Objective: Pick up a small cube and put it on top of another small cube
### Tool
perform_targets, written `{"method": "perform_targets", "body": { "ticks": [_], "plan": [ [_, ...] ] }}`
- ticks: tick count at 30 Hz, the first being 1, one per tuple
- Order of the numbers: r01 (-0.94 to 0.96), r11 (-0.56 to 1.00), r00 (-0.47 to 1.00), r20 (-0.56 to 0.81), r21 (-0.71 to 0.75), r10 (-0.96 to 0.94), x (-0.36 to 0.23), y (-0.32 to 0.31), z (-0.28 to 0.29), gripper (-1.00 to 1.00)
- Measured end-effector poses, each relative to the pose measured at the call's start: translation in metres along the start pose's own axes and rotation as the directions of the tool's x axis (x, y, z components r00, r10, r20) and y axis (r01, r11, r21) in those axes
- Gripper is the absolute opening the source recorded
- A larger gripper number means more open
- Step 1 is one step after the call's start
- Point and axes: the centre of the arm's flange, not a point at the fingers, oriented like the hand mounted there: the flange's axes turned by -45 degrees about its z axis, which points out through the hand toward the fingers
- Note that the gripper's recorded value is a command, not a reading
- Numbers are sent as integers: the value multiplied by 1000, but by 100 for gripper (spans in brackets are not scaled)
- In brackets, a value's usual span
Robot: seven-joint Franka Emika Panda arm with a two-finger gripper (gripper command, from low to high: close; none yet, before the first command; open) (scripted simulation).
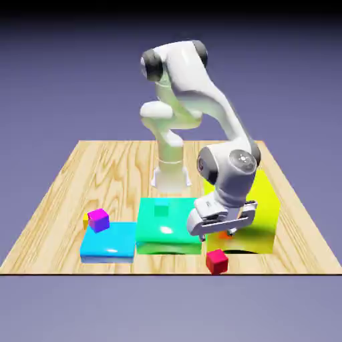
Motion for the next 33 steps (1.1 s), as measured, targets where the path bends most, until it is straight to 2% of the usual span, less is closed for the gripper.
{"method": "perform_targets", "body": {
  "ticks": [4, 6, 9, 10, 12, 15, 20, 23, 27, 30, 33],
  "plan": [
    [23, 999, 992, 121, 26, -26, 22, -10, 30, 0],
    [25, 999, 990, 136, 30, -29, 25, -11, 34, 0],
    [25, 999, 990, 136, 30, -28, 25, -13, 97, 0],
    [25, 999, 990, 136, 30, -29, 25, -13, 102, -100],
    [25, 999, 990, 137, 32, -29, 25, -13, 102, -100],
    [24, 999, 990, 137, 33, -28, 25, -11, 38, -100],
    [-373, 923, 918, 179, 95, 353, -22, 90, 41, -100],
    [-606, 783, 790, 214, 138, 574, -61, 150, 43, -100],
    [-847, 493, 531, 280, 197, 800, -126, 224, 46, -100],
    [-948, 215, 289, 348, 236, 892, -182, 271, 48, -100],
    [-961, -88, 35, 434, 261, 900, -243, 310, 52, -100]
  ]
}}
